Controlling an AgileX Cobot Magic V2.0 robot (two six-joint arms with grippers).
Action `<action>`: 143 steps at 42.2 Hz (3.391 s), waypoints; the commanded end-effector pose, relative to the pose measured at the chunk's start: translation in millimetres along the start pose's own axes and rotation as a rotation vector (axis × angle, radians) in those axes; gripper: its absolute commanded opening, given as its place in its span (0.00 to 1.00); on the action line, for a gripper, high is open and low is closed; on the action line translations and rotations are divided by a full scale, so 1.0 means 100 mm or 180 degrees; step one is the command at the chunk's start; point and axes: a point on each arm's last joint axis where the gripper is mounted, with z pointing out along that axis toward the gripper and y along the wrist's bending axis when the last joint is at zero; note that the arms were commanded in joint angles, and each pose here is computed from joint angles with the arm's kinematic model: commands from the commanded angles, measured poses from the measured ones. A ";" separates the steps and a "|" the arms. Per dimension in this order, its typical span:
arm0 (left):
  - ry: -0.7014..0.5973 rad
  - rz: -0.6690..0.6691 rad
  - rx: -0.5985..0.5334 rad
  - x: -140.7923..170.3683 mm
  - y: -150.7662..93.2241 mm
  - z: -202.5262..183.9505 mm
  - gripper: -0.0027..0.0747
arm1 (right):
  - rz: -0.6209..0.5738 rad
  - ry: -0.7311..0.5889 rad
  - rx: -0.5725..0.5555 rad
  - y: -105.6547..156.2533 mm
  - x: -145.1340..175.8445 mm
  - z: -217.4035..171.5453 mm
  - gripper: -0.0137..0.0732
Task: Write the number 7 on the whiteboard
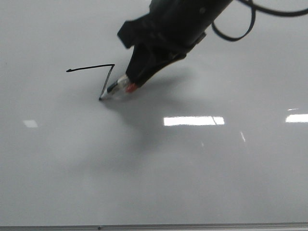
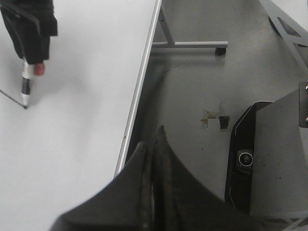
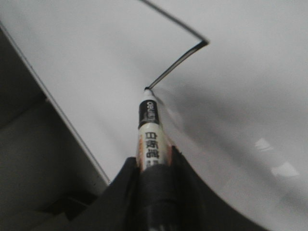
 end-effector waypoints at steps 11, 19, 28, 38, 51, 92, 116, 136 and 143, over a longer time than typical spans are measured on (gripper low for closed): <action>-0.0239 -0.0028 -0.0073 -0.10 0.03 -0.07 0.01 | -0.0248 -0.0051 -0.0154 0.27 -0.12 -0.14 0.09; -0.0515 -0.0093 -0.0112 -0.18 0.04 -0.08 0.01 | -0.1068 -0.0133 -0.0712 0.86 -0.18 -1.03 0.09; -0.0367 -0.0137 -0.0050 -0.27 0.15 0.14 0.12 | -0.1465 -0.0437 -0.0916 1.22 -0.17 -1.53 0.09; -0.0187 -0.0226 0.0005 -0.44 0.34 0.61 0.67 | -0.1695 -0.0435 -0.1194 1.50 -0.10 -1.64 0.09; -0.0043 -0.0254 0.0108 -0.45 0.37 0.75 0.34 | -0.1676 -0.0505 -0.1205 1.53 -0.12 -1.64 0.09; 0.0875 -0.1807 -0.2608 0.23 0.92 0.72 0.01 | 0.0307 -0.1751 0.0792 0.69 1.35 -2.52 0.57; -0.0097 -0.3086 -0.3044 1.14 1.50 0.76 0.01 | 0.0379 -0.1774 0.0768 0.87 1.78 -2.52 0.57; 0.0174 -0.3240 -0.2683 1.56 1.80 1.43 0.01 | 0.0376 -0.1687 0.0713 0.88 1.80 -2.51 0.57; 0.0189 -0.3252 -0.2656 1.60 1.81 1.48 0.07 | 0.0375 -0.1678 0.0707 0.88 1.80 -2.50 0.57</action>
